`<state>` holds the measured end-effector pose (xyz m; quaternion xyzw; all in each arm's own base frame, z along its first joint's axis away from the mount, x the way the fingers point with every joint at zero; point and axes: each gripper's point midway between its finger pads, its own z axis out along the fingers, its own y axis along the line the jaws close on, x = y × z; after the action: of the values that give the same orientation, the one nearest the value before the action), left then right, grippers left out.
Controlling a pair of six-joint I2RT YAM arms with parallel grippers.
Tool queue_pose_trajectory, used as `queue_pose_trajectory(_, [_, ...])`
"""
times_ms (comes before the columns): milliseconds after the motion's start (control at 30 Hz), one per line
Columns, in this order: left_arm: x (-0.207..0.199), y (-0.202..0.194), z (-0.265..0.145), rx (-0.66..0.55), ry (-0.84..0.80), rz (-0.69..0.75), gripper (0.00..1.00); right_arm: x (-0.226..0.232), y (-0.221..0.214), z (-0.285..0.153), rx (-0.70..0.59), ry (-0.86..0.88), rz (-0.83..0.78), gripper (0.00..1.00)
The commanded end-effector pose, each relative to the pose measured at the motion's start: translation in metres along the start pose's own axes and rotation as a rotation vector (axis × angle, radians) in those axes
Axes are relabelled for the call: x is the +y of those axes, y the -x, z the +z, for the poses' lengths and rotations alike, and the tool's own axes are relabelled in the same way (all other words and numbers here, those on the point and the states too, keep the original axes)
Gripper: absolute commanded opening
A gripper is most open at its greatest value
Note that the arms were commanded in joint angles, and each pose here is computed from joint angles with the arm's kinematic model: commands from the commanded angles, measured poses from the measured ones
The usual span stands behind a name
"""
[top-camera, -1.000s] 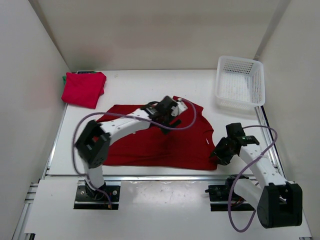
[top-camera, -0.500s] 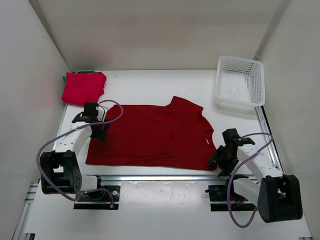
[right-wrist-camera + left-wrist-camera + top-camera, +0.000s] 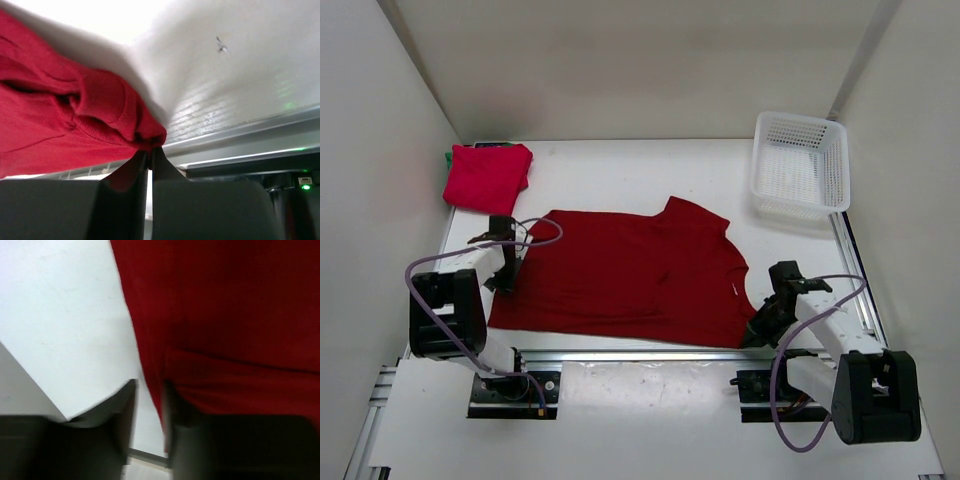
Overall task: Fold and stack the t-shirts
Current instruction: Fold the flattened tshirt in 1/3 of the way
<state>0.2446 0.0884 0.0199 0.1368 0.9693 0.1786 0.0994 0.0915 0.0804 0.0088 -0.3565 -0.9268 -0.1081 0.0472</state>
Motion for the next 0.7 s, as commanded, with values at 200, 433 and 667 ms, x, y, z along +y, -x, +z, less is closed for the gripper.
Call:
queue_pose_trajectory(200, [0.007,-0.042,0.0,0.134,0.031,0.094,0.0,-0.014,0.015,-0.012,-0.145,-0.091,0.069,0.02])
queue_pose_trajectory(433, [0.021,-0.04,-0.017,0.092,0.105,0.105,0.44,0.005,0.036,-0.052,-0.287,-0.013,0.037,0.48])
queue_pose_trajectory(667, [0.054,0.033,-0.065,-0.13,0.13,-0.012,0.55,0.098,0.074,-0.139,-0.462,0.013,-0.338,0.4])
